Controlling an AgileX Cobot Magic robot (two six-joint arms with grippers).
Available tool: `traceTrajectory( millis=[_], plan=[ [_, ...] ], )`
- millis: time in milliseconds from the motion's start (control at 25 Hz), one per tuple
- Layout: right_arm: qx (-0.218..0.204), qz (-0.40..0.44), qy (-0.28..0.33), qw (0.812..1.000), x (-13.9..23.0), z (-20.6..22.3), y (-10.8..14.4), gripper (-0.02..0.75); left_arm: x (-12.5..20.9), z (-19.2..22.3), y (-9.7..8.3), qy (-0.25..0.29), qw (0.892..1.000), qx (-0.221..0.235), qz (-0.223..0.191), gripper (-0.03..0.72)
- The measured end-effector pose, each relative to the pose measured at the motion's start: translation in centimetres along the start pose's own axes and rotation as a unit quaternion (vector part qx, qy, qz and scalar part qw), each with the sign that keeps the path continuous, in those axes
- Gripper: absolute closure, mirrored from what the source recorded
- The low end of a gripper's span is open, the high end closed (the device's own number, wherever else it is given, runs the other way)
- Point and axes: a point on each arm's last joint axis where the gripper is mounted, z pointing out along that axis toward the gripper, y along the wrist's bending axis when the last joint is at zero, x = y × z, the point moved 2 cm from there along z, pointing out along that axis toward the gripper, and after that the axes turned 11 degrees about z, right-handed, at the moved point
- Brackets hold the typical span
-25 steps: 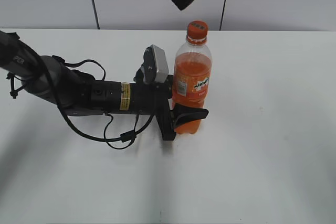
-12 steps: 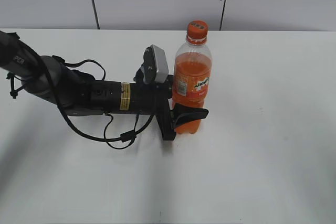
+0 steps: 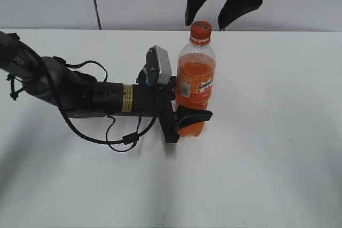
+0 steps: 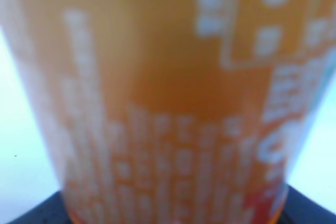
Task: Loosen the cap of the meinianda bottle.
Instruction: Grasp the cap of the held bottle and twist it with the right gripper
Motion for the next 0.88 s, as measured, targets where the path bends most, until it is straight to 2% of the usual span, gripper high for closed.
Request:
traceTrajectory(
  millis=[400, 880],
  plan=[
    [0.001, 0.016, 0.023, 1.0, 0.4, 1.3, 0.0, 0.318, 0.0, 0.0, 0.0, 0.0, 1.0, 0.0, 0.0, 0.294],
    [0.003, 0.017, 0.022, 1.0, 0.4, 1.3, 0.0, 0.318, 0.0, 0.0, 0.0, 0.0, 1.0, 0.0, 0.0, 0.294]
  ],
)
